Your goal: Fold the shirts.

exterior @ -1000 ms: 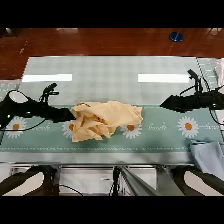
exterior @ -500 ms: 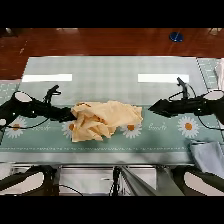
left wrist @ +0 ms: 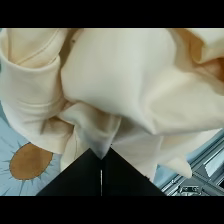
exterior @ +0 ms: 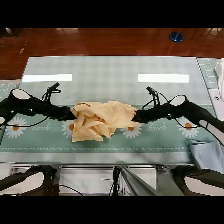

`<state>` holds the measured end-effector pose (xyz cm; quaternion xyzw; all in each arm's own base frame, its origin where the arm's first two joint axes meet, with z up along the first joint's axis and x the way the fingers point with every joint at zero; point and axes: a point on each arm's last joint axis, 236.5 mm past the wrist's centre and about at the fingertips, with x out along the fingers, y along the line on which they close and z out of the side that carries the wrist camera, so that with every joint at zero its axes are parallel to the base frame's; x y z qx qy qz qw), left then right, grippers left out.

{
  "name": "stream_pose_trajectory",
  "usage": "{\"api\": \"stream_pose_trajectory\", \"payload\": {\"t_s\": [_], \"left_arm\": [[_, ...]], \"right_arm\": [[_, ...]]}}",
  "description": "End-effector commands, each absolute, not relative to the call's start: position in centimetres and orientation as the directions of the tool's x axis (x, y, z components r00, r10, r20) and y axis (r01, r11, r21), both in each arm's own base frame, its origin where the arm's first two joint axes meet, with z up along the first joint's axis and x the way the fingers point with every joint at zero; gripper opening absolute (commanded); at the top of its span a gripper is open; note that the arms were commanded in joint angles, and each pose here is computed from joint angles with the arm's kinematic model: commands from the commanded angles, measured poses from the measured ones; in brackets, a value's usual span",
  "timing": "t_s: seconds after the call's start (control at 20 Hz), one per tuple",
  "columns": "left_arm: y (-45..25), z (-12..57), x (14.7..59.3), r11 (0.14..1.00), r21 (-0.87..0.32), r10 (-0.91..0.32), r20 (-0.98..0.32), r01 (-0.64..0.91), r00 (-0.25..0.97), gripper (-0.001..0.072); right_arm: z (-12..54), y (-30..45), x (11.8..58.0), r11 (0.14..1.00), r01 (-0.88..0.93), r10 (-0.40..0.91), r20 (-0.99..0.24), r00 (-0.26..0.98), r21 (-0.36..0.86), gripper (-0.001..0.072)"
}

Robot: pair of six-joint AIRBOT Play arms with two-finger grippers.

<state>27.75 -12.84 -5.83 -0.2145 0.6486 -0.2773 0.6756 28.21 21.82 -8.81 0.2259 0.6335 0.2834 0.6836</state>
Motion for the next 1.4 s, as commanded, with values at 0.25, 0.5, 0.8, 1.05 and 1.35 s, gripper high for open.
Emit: {"api": "stream_pose_trajectory", "payload": {"t_s": [0.25,0.5,0.8,1.05,1.35], "left_arm": [[-10.2,8.9,33.8,0.779,-0.526,-0.624,-0.71,0.342,0.328,0.0023],[-7.0,28.0,33.4,0.868,-0.296,-0.497,-0.502,0.4,0.708,0.0023],[-8.5,42.9,25.8,0.905,-0.065,-0.423,-0.224,0.42,0.878,0.0022],[-10.8,48.4,18.9,0.901,0.041,-0.427,-0.108,0.433,0.898,0.0022],[-12.5,41.5,11.9,0.883,-0.027,-0.438,-0.403,0.468,0.803,0.002]], "right_arm": [[7.5,20.1,32.6,0.672,-0.352,0.74,-0.581,0.338,0.652,0.0016],[26.5,13.6,33.1,0.754,-0.449,0.63,-0.333,0.702,0.479,0.0015],[41.9,11.3,27.8,0.819,-0.472,0.523,-0.084,0.848,0.326,0.0015],[47.4,12.2,22.3,0.825,-0.499,0.527,-0.042,0.849,0.265,0.0015],[41.5,11.7,16.2,0.875,-0.401,0.481,-0.389,0.785,0.272,0.0015]]}}
